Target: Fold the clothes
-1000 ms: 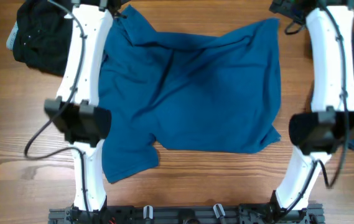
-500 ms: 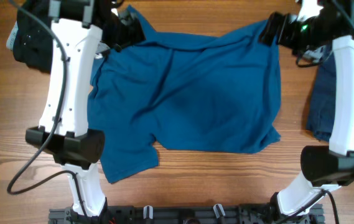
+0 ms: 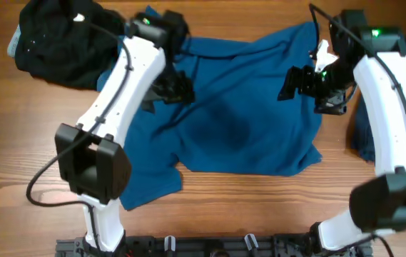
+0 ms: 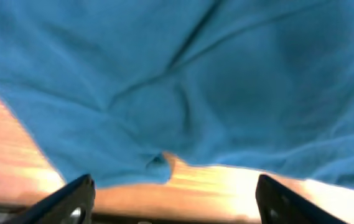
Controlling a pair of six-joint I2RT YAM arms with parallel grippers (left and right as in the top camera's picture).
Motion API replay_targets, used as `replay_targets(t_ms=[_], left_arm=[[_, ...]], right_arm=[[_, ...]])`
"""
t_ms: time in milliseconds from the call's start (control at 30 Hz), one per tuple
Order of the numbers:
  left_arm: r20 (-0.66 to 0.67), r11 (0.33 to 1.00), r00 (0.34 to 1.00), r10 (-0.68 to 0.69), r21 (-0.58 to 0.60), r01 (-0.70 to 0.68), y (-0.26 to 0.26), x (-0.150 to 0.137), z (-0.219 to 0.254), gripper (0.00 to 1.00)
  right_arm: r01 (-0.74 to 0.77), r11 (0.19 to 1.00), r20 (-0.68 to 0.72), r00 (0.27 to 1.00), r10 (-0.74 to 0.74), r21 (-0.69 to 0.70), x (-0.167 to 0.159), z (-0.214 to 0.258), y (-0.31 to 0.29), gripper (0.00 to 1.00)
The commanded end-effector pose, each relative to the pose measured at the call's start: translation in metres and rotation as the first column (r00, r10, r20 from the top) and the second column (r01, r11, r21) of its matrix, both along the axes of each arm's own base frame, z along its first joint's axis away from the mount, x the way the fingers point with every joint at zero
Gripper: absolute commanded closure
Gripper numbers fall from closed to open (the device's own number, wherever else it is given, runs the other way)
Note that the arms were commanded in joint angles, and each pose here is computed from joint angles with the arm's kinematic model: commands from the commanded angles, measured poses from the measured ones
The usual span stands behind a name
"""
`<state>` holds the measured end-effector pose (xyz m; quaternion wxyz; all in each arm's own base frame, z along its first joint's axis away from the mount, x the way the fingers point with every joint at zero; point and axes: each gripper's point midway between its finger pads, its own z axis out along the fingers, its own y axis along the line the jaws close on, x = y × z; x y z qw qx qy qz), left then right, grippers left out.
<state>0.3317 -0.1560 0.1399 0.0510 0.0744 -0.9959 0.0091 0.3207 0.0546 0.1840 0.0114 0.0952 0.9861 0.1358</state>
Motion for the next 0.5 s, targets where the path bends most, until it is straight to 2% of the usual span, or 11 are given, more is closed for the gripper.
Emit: replay_targets(t_ms=[0,167,367,467], left_arm=[[0.041,1.0,0.999,0.002,0.009,-0.003,-0.006,-0.016,-0.003,0.16],[-0.046,0.998,0.998,0.052,0.027,-0.05,0.002,-0.033,-0.049,0.18],[-0.093,0.996,0.991,0.091,0.024,-0.089,0.016,-0.046,-0.091,0.21],[-0.109,0.994,0.988,0.108,0.024,-0.106,0.023,-0.051,-0.103,0.24]], right_arm=[[-0.056,0.998,0.061,0.997,0.055,0.024,-0.014,-0.005,0.018,0.0],[0.006,1.0,-0.036,0.999,-0.005,0.024,-0.03,-0.054,0.021,0.04],[0.096,0.995,-0.063,0.994,-0.094,0.024,-0.037,-0.103,0.021,0.11],[0.107,0.994,-0.072,0.992,-0.105,0.022,-0.042,-0.117,0.02,0.28]])
